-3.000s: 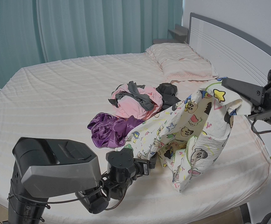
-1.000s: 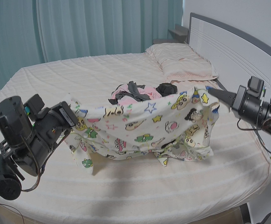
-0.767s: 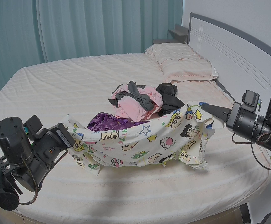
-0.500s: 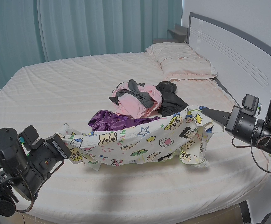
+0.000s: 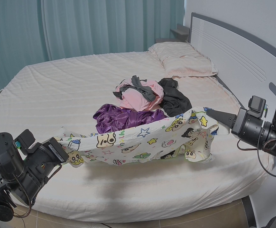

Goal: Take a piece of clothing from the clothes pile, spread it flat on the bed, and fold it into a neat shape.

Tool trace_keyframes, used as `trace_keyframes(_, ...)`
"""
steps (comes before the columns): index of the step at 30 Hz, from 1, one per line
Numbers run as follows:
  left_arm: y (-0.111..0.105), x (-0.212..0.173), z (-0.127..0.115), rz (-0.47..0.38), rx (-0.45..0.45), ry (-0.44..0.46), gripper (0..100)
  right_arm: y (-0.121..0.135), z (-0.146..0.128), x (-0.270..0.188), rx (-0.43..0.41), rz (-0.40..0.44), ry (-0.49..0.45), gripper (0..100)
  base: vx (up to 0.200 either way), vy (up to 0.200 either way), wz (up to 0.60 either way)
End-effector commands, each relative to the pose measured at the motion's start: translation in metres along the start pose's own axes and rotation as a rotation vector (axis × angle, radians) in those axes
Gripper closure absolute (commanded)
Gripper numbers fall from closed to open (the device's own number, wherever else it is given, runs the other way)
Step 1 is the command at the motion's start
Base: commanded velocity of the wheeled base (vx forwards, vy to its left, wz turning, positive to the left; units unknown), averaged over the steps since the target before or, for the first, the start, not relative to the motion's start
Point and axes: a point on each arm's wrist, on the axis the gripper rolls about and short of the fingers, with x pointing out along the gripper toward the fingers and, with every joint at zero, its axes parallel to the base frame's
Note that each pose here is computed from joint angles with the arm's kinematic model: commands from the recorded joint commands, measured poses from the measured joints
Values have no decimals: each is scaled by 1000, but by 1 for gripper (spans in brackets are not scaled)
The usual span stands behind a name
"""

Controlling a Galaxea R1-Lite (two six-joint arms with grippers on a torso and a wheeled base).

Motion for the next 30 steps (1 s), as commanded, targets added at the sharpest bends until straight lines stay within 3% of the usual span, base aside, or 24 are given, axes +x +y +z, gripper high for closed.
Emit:
trace_keyframes(1, -1, 2, 0, 3, -14, -1, 100, 1, 1, -1, -3, 3, -3, 100, 0, 0, 0)
trace_keyframes(4, -1, 0, 0, -8, -17, 1, 100, 1, 0, -1, -2, 3, -2, 100, 0, 0, 0)
trace_keyframes(30, -2, -5, 10, -16, -15, -41, 100, 1, 3, 1, -7, -42, -45, 100, 0, 200, 0)
